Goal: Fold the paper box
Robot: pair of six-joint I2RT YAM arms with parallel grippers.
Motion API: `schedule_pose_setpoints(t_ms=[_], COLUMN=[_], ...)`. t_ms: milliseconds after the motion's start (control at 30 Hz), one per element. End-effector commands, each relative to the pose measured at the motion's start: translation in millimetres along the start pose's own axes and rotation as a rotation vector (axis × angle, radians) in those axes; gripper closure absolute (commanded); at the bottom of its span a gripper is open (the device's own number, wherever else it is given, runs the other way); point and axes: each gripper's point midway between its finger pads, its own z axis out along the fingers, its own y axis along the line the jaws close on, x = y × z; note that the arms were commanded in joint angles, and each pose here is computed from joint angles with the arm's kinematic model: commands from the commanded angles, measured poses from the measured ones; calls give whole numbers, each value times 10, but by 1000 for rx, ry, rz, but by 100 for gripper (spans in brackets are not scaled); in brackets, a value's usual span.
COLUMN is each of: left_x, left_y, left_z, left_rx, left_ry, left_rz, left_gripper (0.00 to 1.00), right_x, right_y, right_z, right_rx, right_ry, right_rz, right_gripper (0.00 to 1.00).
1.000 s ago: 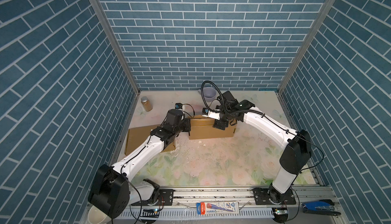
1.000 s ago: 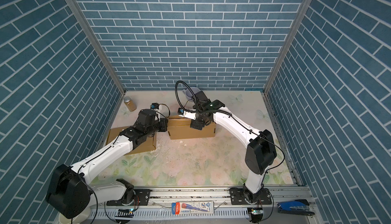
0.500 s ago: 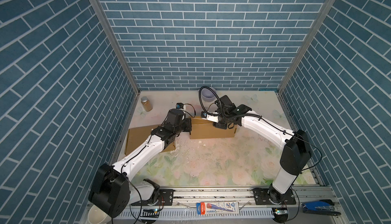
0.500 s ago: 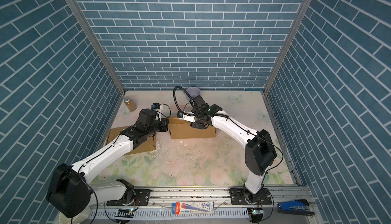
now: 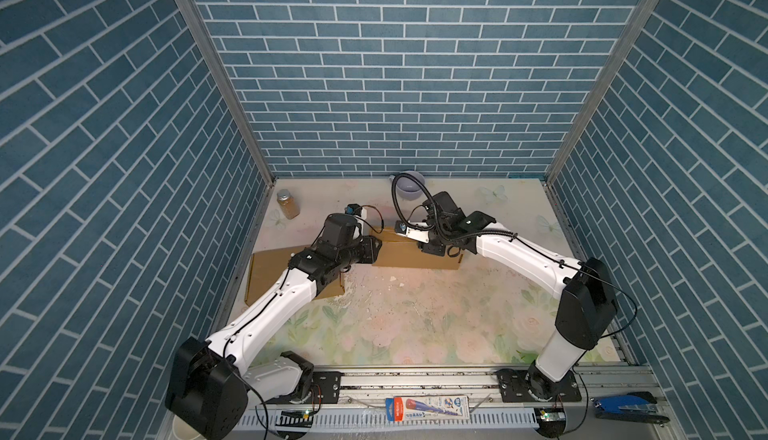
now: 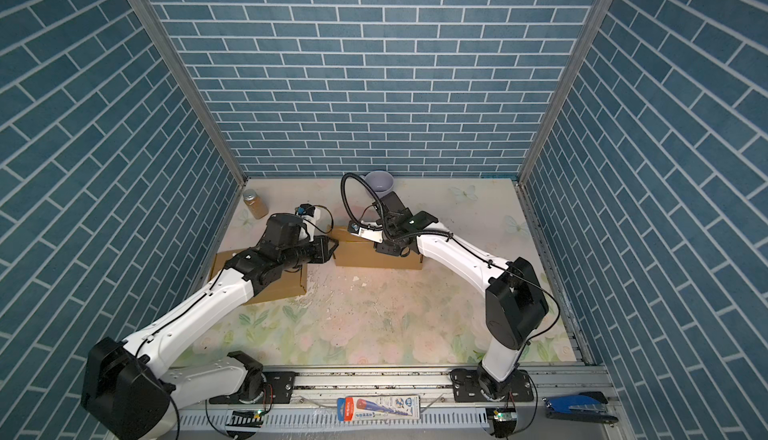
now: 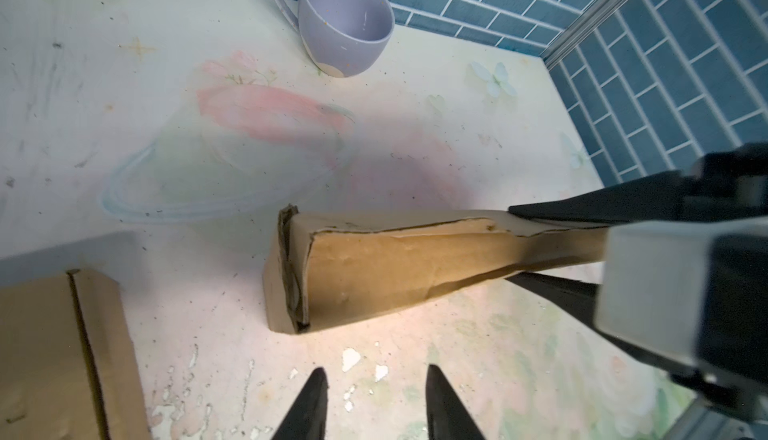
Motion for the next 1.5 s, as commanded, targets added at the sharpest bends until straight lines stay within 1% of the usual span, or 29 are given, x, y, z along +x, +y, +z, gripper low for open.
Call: schedule_pose_setpoints(t_ms=[0, 100, 200, 333, 400, 467, 567, 667, 767, 867, 933, 1033, 1100, 1200, 1300, 1367, 1467], left_x=[-268, -472, -607, -705, -721, -722, -682, -605, -548, -509, -466, -374, -314, -255, -217, -191, -169], left_y=[-79, -36, 24, 33, 15, 7, -62, -40, 27, 42, 76, 143, 179, 212, 247, 258, 299], left_z=[-281, -418, -407, -245, -146, -52, 71, 157, 219, 272, 294, 308, 329, 369, 422, 442, 430], left_rx=[42, 72, 93, 103, 122, 127, 137, 124, 100, 98, 84, 63, 54, 48, 44, 44, 31], left_ry=[-60, -117, -133, -98, -81, -58, -18, 19, 40, 62, 77, 98, 110, 122, 131, 139, 146], left_rz=[-24, -73, -119, -151, -168, -172, -145, -129, -115, -99, -89, -80, -75, -74, -78, -75, -66], left_gripper=[50, 46, 45, 42, 43, 43, 43, 46, 53, 65, 74, 80, 81, 81, 82, 83, 82], right_x=[153, 155, 170, 173, 165, 164, 165, 165, 171, 159, 153, 80, -6, -114, -165, -159, -82], right_y=[145, 163, 174, 185, 188, 194, 205, 203, 208, 208, 204, 170, 140, 93, 97, 112, 148], right_z=[59, 71, 85, 84, 84, 86, 94, 93, 86, 80, 64, -25, -99, -161, -139, -90, -12], right_rx=[-29, -32, -33, -34, -32, -32, -33, -32, -32, -35, -36, -43, -42, -26, -18, -19, -13], right_ry=[45, 45, 53, 58, 60, 62, 66, 67, 70, 68, 69, 52, 23, -5, -6, 3, 33], right_rz=[29, 28, 26, 25, 24, 24, 26, 27, 30, 35, 46, 80, 97, 93, 76, 72, 57], right_gripper=[66, 67, 67, 68, 68, 68, 67, 67, 67, 66, 64, 58, 54, 54, 54, 56, 64])
